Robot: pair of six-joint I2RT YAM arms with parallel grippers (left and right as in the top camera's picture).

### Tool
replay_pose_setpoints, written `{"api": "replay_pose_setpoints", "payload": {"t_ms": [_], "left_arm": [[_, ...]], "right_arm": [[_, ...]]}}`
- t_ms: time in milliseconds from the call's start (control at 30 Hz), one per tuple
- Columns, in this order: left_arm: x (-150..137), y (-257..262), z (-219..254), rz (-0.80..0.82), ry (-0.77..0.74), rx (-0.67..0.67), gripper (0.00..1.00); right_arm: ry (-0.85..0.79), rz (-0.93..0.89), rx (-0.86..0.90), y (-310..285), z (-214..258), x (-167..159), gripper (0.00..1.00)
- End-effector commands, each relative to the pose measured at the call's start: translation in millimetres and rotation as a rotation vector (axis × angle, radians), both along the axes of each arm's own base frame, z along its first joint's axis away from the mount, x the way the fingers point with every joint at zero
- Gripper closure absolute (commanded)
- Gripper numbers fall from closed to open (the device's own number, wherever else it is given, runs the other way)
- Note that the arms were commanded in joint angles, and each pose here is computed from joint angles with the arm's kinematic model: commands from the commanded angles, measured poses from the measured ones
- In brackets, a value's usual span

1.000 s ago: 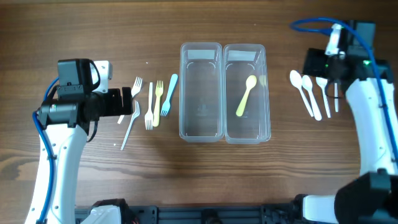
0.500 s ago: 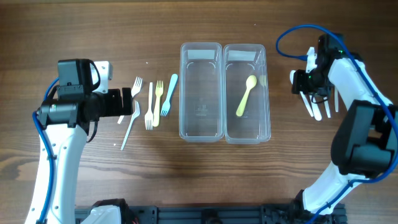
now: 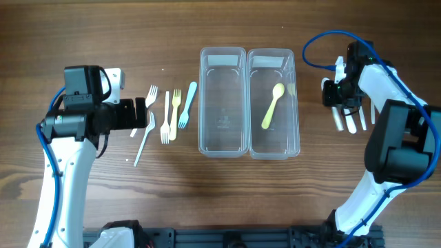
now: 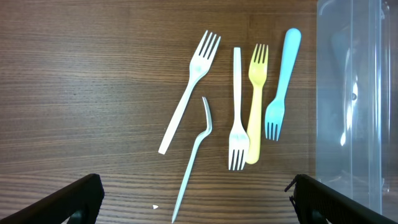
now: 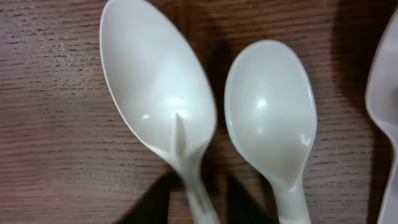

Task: Pack container
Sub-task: 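Return the right gripper to the spoons and grasp a white spoon, then place the white spoon into the right container and release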

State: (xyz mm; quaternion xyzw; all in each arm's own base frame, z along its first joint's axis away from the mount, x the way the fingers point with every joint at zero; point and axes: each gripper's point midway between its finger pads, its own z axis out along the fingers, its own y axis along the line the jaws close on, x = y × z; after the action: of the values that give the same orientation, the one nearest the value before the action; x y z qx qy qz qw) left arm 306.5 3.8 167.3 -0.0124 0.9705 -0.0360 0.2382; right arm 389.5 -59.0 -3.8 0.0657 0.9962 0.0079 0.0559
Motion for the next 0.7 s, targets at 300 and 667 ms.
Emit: {"api": "replay_pose_setpoints", "payload": {"t_ms": [300,667], "left_arm": [[3,3,7,0.020,-0.011,0.000,0.00],[3,3,7,0.020,-0.012,0.000,0.00]], "right_arm": [[0.070,-0.086,0.044,16,2,-20,0.96],[-0.449,0.212,0.218,135,201,-7,0.96]]}}
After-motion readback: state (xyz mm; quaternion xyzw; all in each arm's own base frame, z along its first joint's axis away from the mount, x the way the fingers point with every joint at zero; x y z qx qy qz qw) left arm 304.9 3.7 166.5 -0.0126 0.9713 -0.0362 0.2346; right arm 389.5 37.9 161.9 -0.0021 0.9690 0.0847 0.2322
